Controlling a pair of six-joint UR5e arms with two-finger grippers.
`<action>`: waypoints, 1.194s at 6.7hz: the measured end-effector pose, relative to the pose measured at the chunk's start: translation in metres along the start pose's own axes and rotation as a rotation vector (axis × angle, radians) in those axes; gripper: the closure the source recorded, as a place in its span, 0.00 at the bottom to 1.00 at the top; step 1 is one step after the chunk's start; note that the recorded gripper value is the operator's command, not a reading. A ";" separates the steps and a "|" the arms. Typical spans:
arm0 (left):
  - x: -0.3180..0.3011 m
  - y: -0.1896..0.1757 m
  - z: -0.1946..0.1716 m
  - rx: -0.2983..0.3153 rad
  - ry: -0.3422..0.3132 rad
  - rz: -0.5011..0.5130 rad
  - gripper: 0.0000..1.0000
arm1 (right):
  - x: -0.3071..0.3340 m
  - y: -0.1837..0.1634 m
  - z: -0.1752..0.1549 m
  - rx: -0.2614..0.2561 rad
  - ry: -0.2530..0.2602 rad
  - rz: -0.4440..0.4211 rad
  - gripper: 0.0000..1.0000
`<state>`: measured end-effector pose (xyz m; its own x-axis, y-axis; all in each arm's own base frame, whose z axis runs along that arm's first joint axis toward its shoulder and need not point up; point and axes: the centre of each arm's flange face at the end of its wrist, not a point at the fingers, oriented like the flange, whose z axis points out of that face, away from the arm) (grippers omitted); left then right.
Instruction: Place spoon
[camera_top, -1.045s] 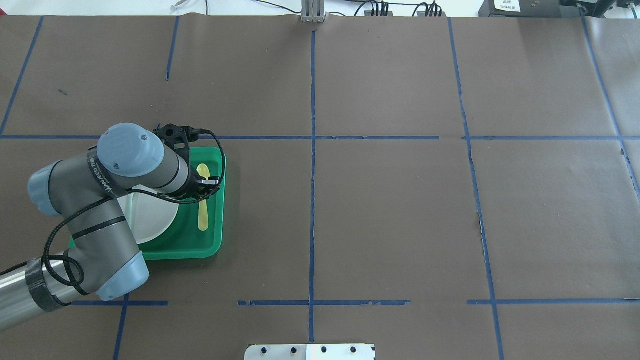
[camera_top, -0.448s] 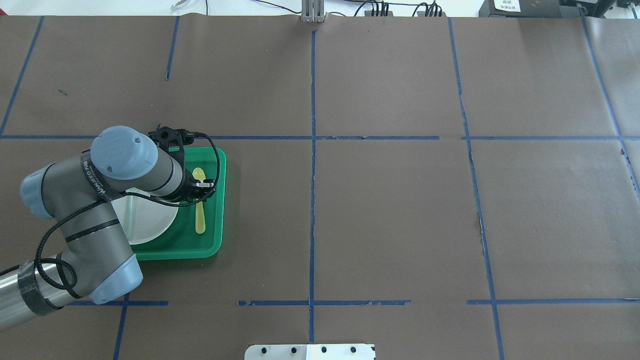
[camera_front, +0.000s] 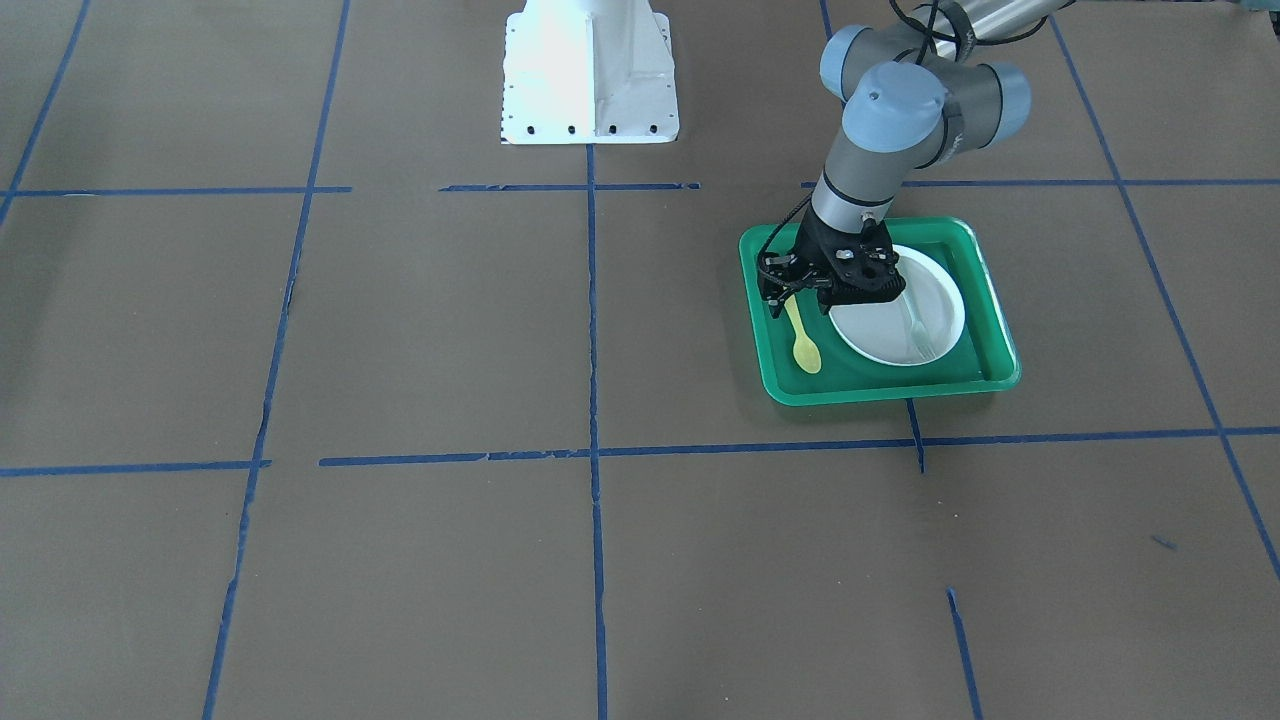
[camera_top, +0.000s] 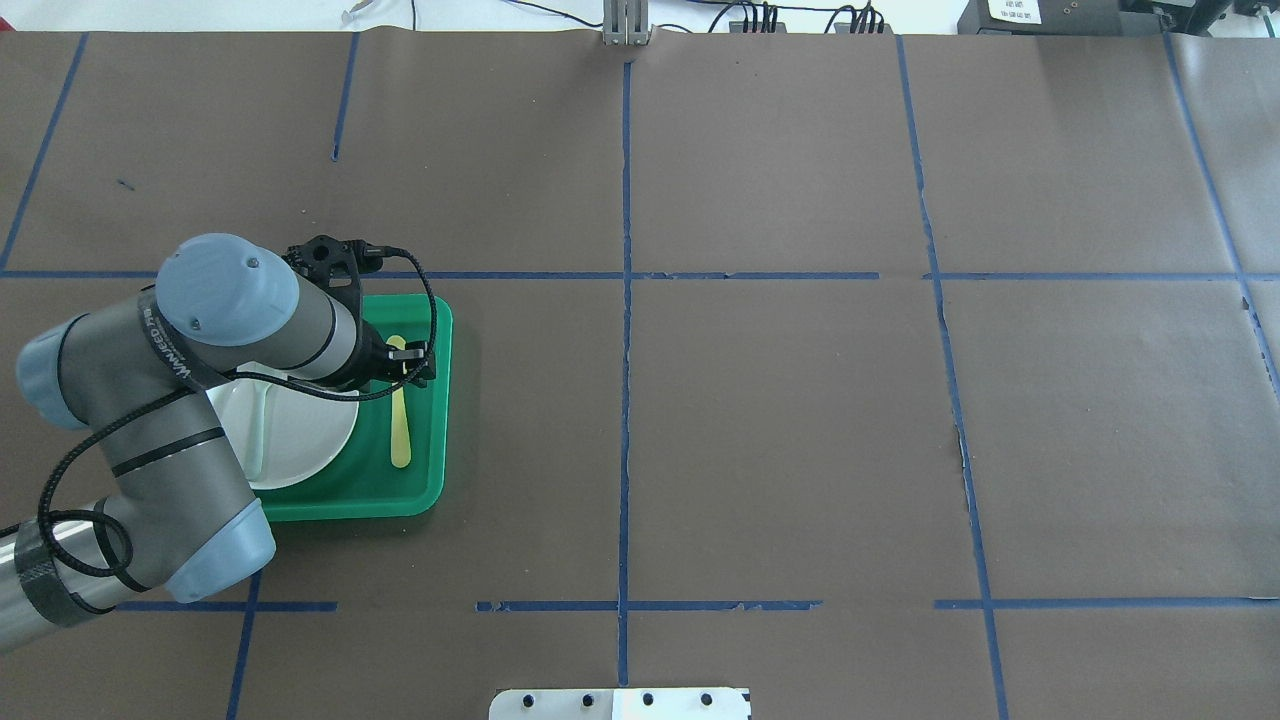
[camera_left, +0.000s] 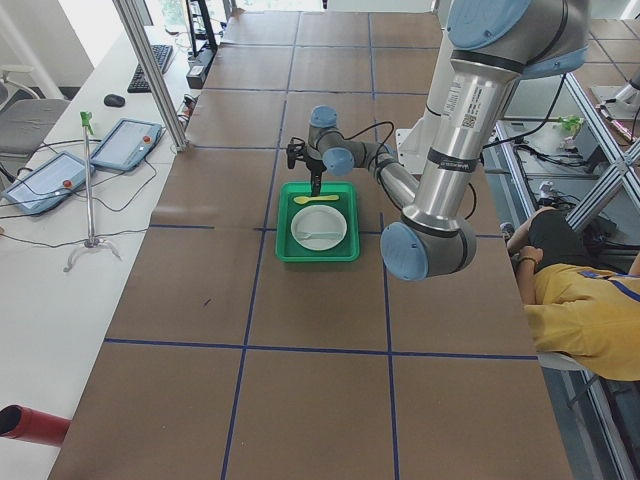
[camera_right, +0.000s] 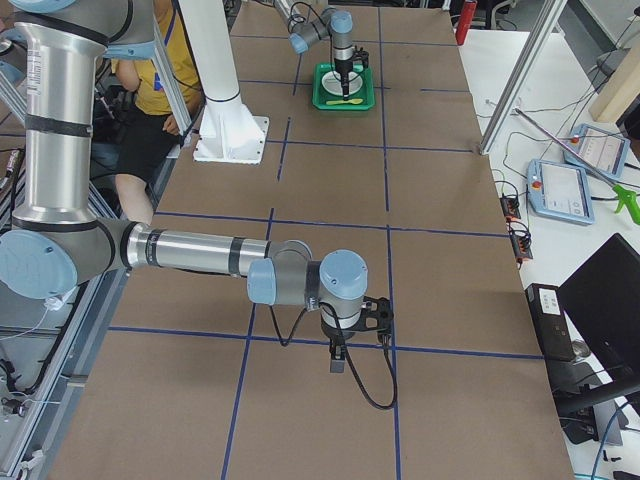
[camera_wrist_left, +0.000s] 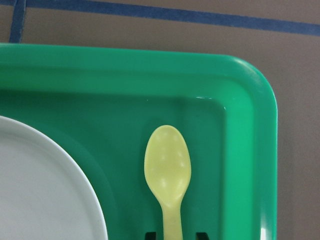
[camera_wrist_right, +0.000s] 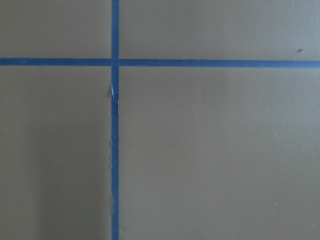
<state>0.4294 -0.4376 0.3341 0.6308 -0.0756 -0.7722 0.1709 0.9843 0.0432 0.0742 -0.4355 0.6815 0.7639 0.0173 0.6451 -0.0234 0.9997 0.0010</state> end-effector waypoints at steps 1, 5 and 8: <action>-0.018 -0.015 -0.022 0.030 0.007 0.018 0.00 | 0.000 0.000 0.000 0.000 0.000 0.001 0.00; -0.243 -0.101 -0.113 0.044 -0.100 0.334 0.00 | 0.000 0.000 0.000 -0.001 0.000 0.001 0.00; -0.445 -0.124 -0.199 -0.045 -0.238 0.365 0.00 | 0.000 0.000 0.000 -0.001 0.000 0.000 0.00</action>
<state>-0.0234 -0.4947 0.5458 0.8013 0.2490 -0.5440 -0.1253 0.9589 0.2544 0.0742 -0.4354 0.6817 0.7639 0.0177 0.6451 -0.0232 0.9997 0.0001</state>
